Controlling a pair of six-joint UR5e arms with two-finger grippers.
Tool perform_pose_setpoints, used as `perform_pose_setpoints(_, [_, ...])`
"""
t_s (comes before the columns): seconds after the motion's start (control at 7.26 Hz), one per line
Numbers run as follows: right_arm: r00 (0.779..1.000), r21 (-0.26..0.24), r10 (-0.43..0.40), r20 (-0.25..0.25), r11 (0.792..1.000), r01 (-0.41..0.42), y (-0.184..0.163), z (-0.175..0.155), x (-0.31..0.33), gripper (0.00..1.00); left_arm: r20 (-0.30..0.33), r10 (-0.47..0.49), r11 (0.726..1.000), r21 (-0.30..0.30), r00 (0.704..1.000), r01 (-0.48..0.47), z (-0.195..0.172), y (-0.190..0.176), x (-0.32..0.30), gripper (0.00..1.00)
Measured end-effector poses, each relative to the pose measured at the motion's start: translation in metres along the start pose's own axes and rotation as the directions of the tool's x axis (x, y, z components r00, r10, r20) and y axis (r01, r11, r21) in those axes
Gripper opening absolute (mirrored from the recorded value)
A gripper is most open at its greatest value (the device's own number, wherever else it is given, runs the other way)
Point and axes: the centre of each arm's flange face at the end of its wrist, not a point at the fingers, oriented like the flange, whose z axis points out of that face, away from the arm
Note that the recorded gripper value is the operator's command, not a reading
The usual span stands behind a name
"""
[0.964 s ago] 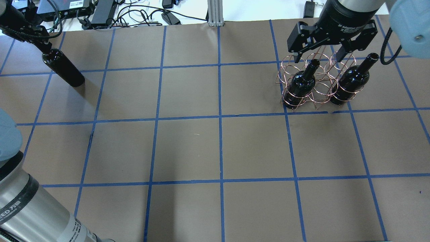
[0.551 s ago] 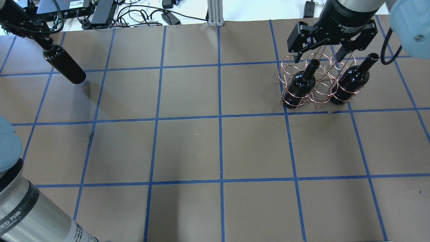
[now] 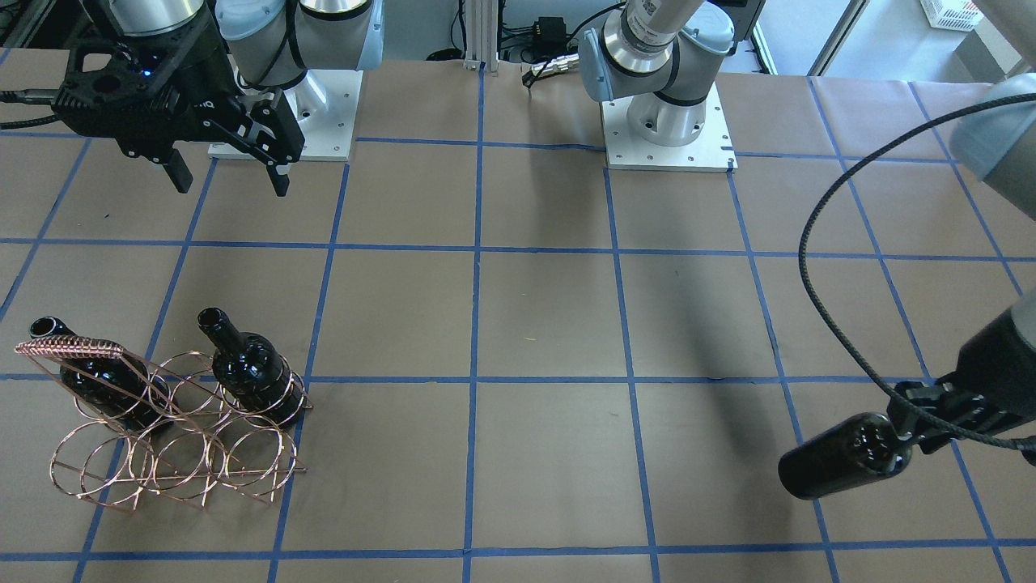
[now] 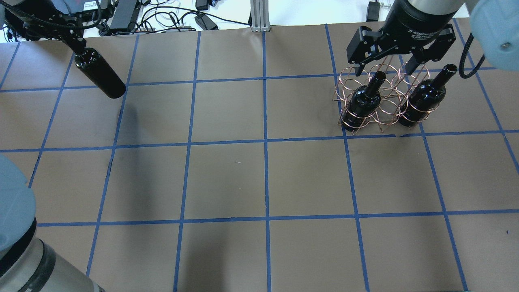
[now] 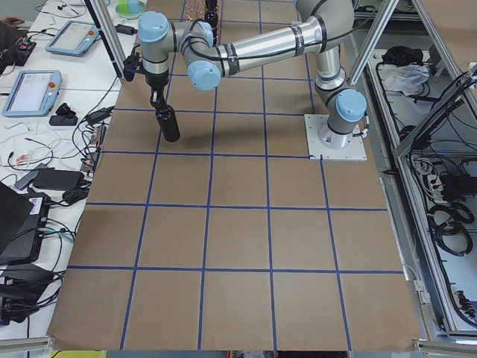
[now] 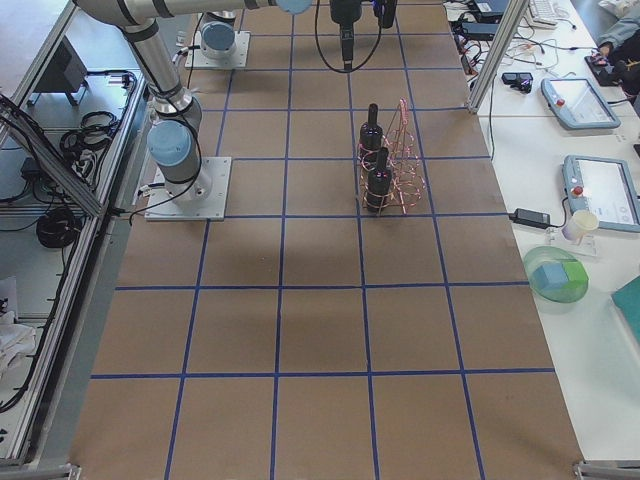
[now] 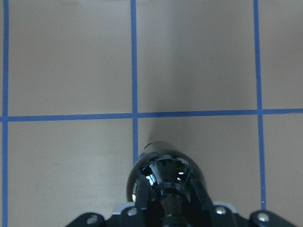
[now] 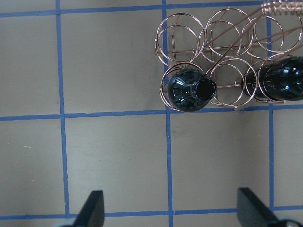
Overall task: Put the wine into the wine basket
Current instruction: 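Carry the bottle with the left gripper toward the table center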
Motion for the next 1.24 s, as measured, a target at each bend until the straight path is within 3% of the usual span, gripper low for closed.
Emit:
perform_pose_setpoints(0.55, [1.0, -0.002, 0.0, -0.001, 1.0, 0.0, 0.0, 0.0, 0.0, 1.0, -0.029, -0.044, 0.999, -0.004, 0.999, 0.044, -0.027, 0.043, 0.115, 0.0])
perform_pose_setpoints(1.24, [1.0, -0.002, 0.0, -0.001, 1.0, 0.0, 0.0, 0.0, 0.0, 1.0, -0.056, -0.071, 0.996, -0.055, 0.996, 0.068, -0.022, 0.11, 0.232, 0.0])
